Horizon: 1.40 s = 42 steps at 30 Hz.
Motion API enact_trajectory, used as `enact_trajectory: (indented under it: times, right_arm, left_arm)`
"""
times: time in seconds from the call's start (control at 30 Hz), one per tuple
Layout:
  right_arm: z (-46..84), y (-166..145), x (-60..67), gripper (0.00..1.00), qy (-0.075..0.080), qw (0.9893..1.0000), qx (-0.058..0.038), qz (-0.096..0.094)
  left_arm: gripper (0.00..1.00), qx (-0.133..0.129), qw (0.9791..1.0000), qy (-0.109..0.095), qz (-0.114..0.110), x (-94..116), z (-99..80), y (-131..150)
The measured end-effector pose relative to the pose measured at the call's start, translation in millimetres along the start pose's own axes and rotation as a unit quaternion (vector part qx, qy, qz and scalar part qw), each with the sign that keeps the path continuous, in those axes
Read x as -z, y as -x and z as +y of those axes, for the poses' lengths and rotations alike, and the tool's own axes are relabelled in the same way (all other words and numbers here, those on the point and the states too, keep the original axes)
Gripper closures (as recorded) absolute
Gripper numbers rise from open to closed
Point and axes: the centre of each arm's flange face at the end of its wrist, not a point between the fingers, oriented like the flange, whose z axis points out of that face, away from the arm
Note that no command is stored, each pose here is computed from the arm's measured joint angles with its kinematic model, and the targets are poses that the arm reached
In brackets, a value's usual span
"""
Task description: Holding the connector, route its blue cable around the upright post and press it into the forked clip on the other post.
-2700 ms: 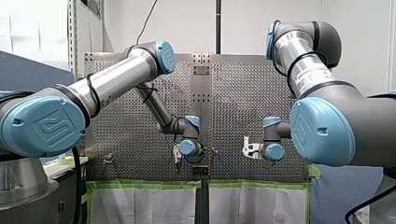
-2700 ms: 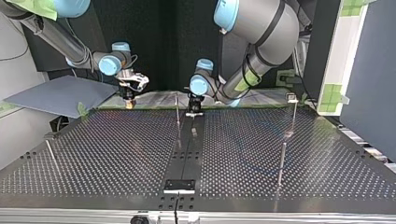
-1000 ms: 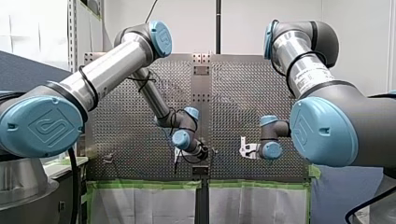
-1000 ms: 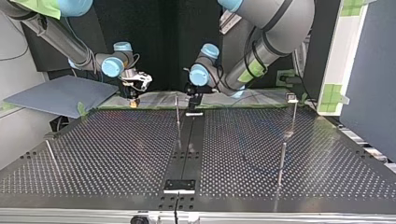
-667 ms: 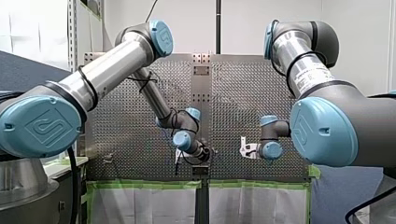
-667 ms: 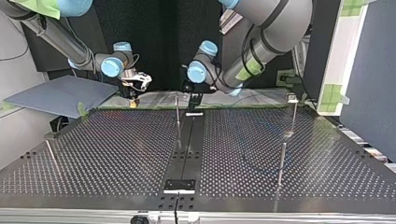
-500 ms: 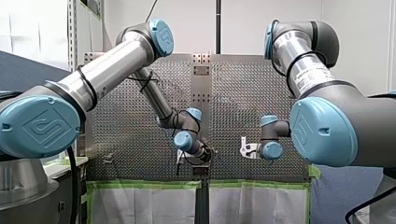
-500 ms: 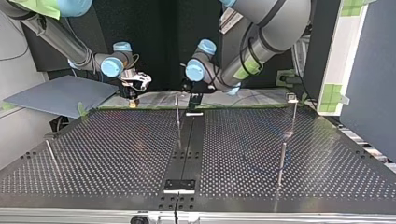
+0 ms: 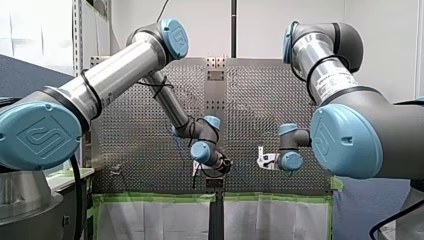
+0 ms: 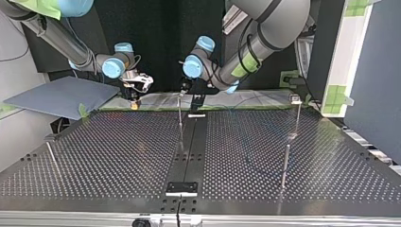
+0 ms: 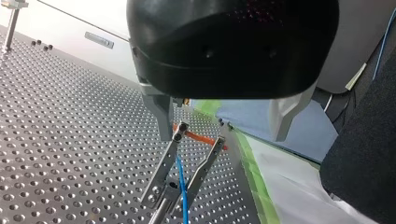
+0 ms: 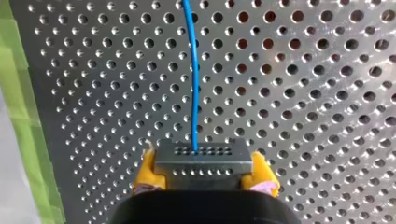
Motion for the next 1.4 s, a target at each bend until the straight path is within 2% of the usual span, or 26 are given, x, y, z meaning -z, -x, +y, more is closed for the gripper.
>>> enact_trajectory:
  times: [0.47,0.67,0.87,1.07,1.23,1.4]
  right_arm:
    - [-0.2,0.5,0.5,1.0,-0.001,1.0,-0.0002,-0.002]
    - [-0.2,0.3,0.3,1.0,-0.001,1.0,-0.0002,-0.002]
    - [1.0,0.1,0.1,1.0,0.0,1.0,-0.0003,-0.001]
    - [1.6,0.3,0.2,1.0,0.0,1.0,-0.0005,-0.002]
    - [2.3,0.1,-0.1,1.0,0.001,1.0,-0.0005,-0.001]
    - [2.0,-0.2,-0.3,1.0,-0.003,1.0,-0.0005,0.0]
  left_arm:
    - [0.0,0.0,1.0,0.003,-0.001,0.3,-0.3,0.1]
    - [0.0,-0.005,0.9999,0.012,-0.003,3.8,0.3,1.5]
    - [0.0,-0.004,0.9994,0.024,-0.025,17.4,-2.1,12.5]
    - [0.0,0.003,0.9984,0.024,-0.052,35.8,-12.1,23.9]
    - [0.0,0.01,0.9966,0.031,-0.075,51.8,-16.8,33.8]
    - [0.0,0.03,0.9941,0.047,-0.094,68.2,-14.4,43.4]
